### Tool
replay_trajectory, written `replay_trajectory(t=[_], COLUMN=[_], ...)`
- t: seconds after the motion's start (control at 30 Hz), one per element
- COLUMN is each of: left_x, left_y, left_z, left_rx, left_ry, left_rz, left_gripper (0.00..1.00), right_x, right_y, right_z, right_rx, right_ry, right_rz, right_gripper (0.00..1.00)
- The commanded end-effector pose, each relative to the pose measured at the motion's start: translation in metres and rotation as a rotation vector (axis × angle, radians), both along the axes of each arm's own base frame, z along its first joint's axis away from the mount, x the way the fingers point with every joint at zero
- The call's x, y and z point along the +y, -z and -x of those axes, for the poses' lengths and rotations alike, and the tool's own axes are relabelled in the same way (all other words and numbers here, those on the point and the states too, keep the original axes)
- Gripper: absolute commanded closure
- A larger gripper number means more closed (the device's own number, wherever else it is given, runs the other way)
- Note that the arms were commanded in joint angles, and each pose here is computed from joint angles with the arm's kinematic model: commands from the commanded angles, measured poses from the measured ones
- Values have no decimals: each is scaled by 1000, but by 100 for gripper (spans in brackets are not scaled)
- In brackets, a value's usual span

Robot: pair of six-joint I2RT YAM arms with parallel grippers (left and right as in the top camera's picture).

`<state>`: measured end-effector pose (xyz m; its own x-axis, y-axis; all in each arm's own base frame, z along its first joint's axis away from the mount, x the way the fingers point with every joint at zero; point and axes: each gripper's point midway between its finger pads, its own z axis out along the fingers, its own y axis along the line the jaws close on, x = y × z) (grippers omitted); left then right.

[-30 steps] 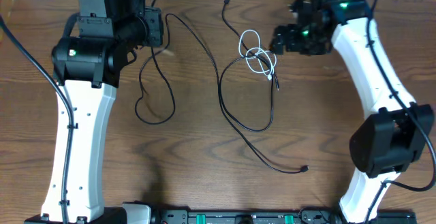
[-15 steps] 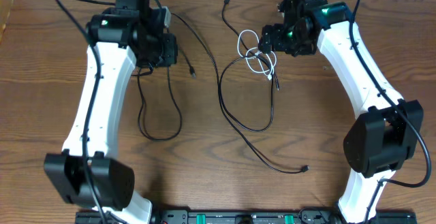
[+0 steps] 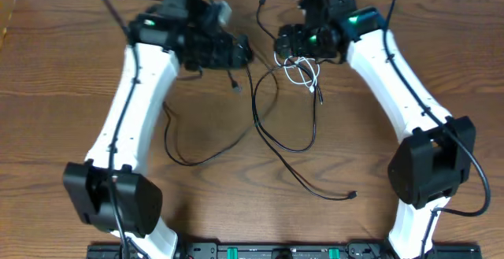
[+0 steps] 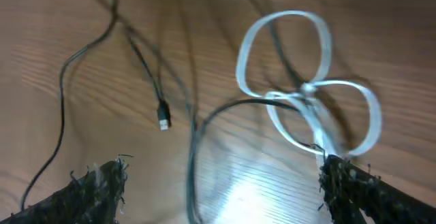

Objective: Untangle cables

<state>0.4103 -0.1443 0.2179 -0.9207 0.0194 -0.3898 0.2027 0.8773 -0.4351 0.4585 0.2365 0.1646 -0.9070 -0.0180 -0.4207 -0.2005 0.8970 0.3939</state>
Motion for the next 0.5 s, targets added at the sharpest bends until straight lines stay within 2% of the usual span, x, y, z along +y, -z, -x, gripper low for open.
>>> replay_trajectory(t=[0.0, 0.07, 0.13, 0.27, 0.47], left_x=[49, 83, 105, 107, 107], left_y=[-61, -83, -89, -82, -82], left_z=[-21, -18, -11, -6, -6], left_rx=[-151, -204, -204, -177, -178], left_ry=[-132, -212, -263, -256, -255], left_rz=[26, 24, 19, 4, 4], left_gripper=[2, 2, 2, 1, 2], right_x=[39, 55, 55, 68, 101], right_y=[32, 50, 72, 95, 124], right_z=[4, -3, -28, -55, -65], right_rx=[19, -13, -98, -209, -317], right_ry=[-31, -42, 1, -53, -161], right_rz=[16, 37, 109, 121, 116], right_gripper=[12, 12, 13, 13, 17])
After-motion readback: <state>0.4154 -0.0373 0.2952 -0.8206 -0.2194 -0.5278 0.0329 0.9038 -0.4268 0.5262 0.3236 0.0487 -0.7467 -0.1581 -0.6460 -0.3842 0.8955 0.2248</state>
